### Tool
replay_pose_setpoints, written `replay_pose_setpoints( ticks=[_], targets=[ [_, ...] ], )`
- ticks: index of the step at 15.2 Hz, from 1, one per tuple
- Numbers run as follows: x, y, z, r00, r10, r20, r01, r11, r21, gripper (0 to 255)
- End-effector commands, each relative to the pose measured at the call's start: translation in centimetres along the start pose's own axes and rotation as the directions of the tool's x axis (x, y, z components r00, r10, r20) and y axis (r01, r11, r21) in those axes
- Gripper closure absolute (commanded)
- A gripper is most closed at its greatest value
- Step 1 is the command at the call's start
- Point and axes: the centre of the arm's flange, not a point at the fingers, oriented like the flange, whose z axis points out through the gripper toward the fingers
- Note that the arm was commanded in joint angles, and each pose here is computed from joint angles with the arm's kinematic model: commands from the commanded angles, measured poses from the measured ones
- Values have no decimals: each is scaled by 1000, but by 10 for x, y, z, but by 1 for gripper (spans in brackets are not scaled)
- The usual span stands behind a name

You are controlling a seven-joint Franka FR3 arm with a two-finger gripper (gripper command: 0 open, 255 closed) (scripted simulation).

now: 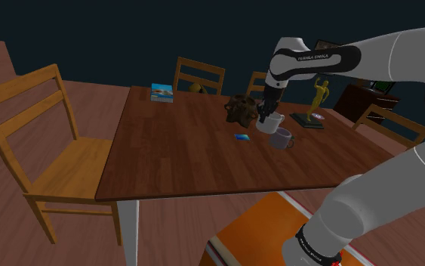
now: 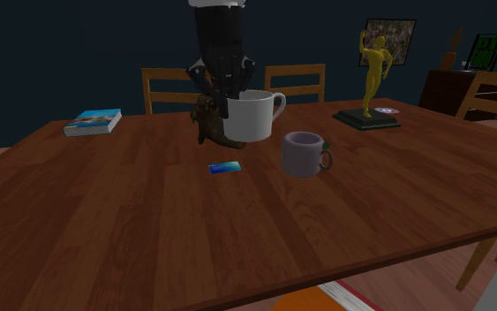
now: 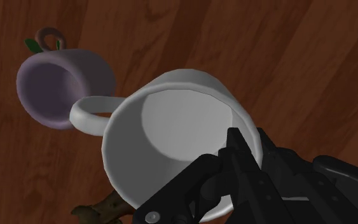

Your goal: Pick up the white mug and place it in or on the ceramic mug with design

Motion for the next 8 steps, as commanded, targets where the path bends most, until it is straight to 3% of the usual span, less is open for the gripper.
replay_pose_setpoints(
  ticks=[1,5,8],
  targets=[
    [-1,1,-11,1000,0,0,0,1000,0,255],
    [-1,2,-29,1000,0,0,0,1000,0,255],
    [-7,41,-32,1000,0,0,0,1000,0,255]
  ],
)
